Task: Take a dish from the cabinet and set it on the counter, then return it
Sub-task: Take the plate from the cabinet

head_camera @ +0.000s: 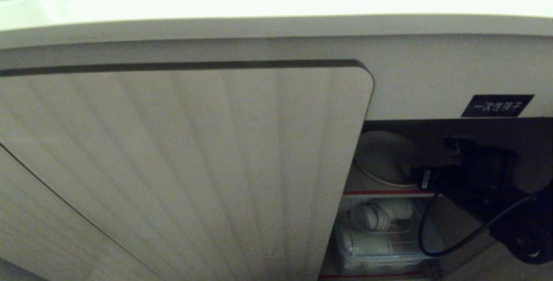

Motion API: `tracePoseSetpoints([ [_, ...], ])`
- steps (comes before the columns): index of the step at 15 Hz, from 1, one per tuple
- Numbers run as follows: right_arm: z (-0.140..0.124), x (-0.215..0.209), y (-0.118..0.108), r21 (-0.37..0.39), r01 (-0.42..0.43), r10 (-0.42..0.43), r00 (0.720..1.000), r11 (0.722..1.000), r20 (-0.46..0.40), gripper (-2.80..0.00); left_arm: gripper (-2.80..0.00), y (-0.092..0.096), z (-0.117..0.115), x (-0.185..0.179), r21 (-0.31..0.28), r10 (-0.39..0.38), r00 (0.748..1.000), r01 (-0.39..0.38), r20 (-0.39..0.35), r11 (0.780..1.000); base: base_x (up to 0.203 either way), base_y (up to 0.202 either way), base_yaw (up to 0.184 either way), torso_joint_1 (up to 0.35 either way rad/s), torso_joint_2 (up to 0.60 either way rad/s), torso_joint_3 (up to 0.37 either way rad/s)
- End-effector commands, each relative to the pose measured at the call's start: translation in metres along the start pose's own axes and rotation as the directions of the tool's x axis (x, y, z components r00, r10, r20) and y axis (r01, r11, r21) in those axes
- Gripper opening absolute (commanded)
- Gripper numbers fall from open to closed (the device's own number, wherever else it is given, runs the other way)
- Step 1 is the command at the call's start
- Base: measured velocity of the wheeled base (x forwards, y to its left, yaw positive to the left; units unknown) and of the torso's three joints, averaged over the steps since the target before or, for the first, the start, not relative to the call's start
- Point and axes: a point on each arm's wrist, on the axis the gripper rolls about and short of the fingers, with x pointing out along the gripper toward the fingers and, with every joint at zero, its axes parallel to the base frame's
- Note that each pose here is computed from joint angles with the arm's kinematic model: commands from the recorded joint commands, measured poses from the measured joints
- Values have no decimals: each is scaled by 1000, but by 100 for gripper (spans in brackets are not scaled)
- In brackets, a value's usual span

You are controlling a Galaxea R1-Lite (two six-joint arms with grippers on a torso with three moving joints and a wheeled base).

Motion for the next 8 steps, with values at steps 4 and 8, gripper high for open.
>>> tracePoseSetpoints([
  [4, 6, 1, 1, 1, -3, 3, 1000, 1000, -10, 0, -280, 0, 0, 0, 0, 0, 1000, 0, 0, 1000, 0, 0, 0, 0, 0, 0],
  [8, 7, 4, 1, 0, -3, 3, 999, 1000, -38, 0, -280, 0, 0, 0, 0, 0, 1000, 0, 0, 1000, 0, 0, 0, 0, 0, 0],
])
